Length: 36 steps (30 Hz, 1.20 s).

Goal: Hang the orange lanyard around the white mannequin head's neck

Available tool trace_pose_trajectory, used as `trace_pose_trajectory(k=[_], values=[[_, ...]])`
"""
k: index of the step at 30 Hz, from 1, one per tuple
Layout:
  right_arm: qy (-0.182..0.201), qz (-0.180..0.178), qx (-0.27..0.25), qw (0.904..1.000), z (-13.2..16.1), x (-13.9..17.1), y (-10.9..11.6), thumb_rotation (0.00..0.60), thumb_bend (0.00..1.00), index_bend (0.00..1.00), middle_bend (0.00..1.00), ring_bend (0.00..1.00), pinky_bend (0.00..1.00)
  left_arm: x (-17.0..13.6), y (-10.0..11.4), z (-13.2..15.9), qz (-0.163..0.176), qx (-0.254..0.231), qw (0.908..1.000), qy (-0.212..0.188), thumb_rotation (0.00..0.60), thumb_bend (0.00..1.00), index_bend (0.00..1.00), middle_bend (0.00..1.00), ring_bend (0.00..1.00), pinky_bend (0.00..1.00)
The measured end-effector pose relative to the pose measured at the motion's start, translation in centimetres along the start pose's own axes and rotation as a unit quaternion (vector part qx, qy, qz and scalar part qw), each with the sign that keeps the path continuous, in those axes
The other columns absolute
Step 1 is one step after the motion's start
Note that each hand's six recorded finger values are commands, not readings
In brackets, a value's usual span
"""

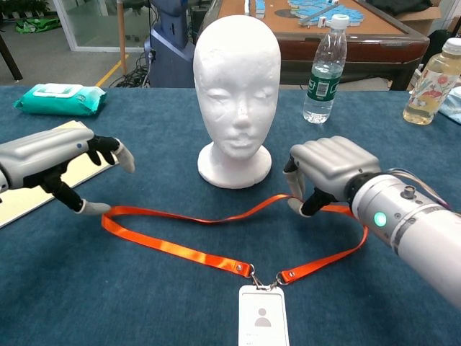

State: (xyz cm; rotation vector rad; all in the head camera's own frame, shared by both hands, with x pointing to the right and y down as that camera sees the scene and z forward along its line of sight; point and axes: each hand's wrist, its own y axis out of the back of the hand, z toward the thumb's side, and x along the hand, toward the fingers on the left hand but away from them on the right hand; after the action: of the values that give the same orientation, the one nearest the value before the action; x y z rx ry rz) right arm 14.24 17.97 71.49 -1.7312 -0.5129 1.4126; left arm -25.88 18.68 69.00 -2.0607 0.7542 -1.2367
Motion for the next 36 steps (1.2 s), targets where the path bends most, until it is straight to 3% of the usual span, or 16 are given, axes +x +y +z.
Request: trace_pose_trajectory(k=[13,36], values=[[0.009,-0.005,-0.012,0.9999,0.4,0.3,0.3,0.600,0.44,0.63,0.48,0.33,0.39,0.4,-0.6,0.5,-0.005,-0.019,0.9998,-0.005,0.600,0.17,0.35,0.22,0.25,0.24],[0.001,-0.002,-0.018,0.9998,0.1,0.2,0.2,0.600,0.44,0.63,0.48,0.33,0.39,2.6,-2.7,0.2,-0.011,0.009,0.9999,0.002,0.600,0.17,0.43,0.24,0.25,0.24]])
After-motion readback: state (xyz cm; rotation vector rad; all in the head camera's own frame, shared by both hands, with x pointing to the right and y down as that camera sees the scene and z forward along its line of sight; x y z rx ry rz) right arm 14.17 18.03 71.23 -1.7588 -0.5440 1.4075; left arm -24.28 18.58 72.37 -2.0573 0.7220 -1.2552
